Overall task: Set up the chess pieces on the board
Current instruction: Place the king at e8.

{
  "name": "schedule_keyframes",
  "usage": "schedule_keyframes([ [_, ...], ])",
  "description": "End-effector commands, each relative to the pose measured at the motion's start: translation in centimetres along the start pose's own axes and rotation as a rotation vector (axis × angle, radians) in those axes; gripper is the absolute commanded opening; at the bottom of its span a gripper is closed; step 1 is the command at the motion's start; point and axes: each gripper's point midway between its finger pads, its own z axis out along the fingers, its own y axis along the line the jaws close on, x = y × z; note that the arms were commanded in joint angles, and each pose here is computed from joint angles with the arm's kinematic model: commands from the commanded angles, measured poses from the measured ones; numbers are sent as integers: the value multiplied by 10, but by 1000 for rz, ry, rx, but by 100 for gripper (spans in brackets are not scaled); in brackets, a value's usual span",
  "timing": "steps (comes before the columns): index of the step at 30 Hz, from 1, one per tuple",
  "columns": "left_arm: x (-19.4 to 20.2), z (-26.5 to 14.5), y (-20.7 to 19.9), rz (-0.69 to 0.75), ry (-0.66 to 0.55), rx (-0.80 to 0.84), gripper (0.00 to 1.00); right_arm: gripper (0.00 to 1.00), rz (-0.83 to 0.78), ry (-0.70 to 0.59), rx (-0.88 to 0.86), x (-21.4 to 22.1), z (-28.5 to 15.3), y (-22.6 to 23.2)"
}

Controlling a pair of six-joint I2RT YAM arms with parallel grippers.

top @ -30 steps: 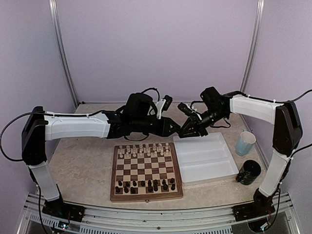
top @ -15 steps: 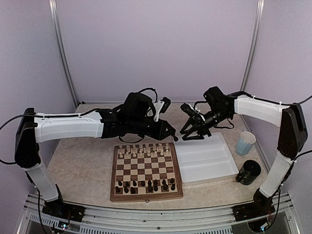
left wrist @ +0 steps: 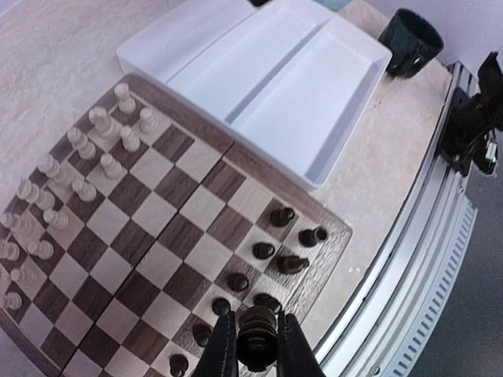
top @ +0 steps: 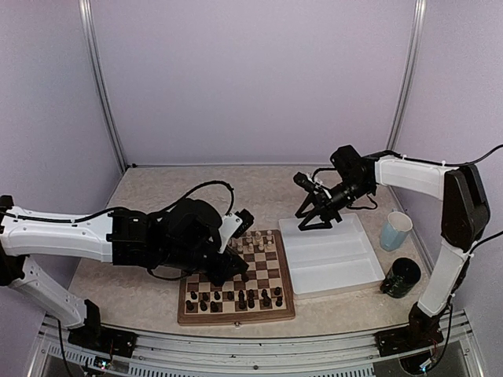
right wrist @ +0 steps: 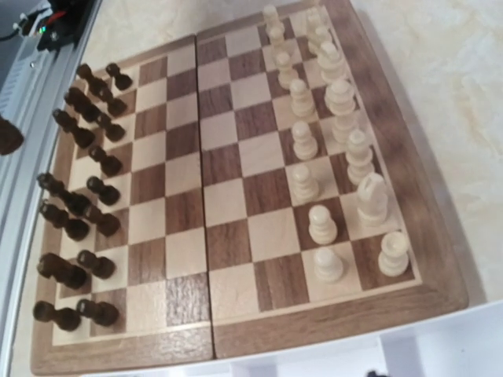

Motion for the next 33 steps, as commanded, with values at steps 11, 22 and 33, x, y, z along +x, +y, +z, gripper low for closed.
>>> schedule_keyframes([
  [11,66,13,10,27,135,-103,3,64,18,28,13,4,-1,-4],
  [22,88,27,8,68,197,-115,1,99,28,31,0,5,0,-3],
  [33,98,36,17,75,211,-159,1,99,37,31,-11,5,1,-3],
])
